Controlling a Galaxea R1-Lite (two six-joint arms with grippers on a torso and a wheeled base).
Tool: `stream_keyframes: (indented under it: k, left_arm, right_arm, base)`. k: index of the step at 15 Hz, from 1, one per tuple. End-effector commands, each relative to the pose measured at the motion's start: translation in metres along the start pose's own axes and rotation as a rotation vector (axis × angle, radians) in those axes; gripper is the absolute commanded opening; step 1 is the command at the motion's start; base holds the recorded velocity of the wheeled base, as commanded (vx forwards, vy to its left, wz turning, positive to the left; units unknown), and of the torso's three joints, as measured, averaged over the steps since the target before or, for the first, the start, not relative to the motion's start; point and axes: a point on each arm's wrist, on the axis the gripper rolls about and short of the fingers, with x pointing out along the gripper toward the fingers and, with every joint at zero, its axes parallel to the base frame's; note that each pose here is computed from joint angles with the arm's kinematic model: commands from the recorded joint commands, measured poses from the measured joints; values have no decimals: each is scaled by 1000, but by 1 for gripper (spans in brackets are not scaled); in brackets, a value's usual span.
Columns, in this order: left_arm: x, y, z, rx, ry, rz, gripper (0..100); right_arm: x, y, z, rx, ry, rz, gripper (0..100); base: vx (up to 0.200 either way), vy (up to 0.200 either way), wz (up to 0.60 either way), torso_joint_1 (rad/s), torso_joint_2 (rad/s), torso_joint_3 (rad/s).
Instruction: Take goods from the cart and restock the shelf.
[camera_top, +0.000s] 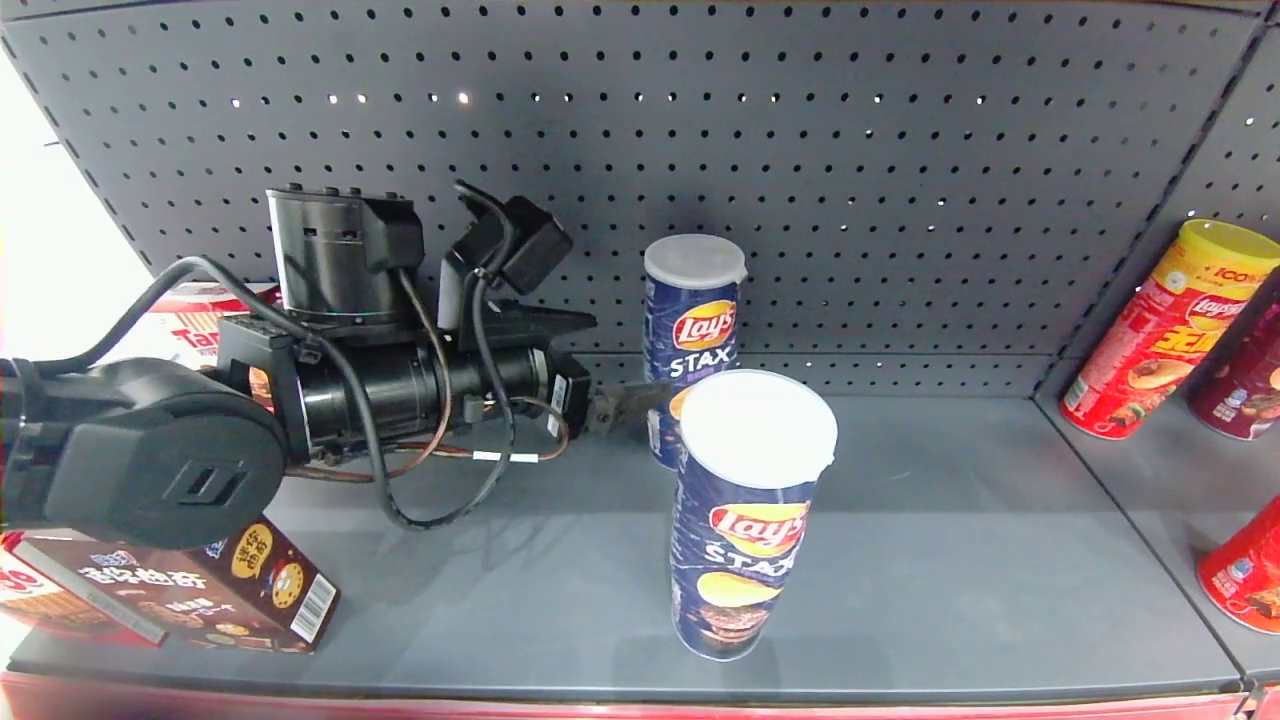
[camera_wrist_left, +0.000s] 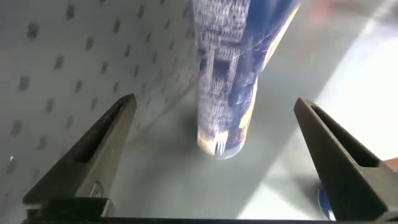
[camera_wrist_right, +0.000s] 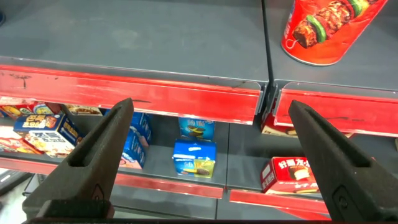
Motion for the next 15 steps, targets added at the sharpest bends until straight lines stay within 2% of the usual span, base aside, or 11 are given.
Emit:
stream_keyframes:
  k: [1,2,3,4,6,10,15]
  left_arm:
    - [-9,-2,6,27,5,32,100]
    - [-10,-1,2,69,33,59,100]
    - [-10,-1,-1,95,50,62,100]
    - [-13,-2,-6,147,87,66,100]
    - [-11,-4,-8,152,105,91,100]
    - [11,4,-14,155,145,171,100]
    - [34,13,-12,160,137,207,100]
  right_arm:
    - [0,0,0,0,0,1,100]
    - [0,0,0,0,2,1,100]
    - [0,0,0,0,0,1,100]
    - [0,0,0,0,2,1,100]
    - [0,0,0,-1,3,1,100]
    - [0,0,0,0,0,1,100]
    - [0,0,0,0,2,1,100]
  base:
    - [0,0,0,0,0,0]
    - [0,0,0,0,0,0]
    - [0,0,0,0,0,0]
    - [0,0,0,0,0,0]
    - [0,0,0,0,0,0]
    - [0,0,0,0,0,0]
    - [0,0,0,0,0,0]
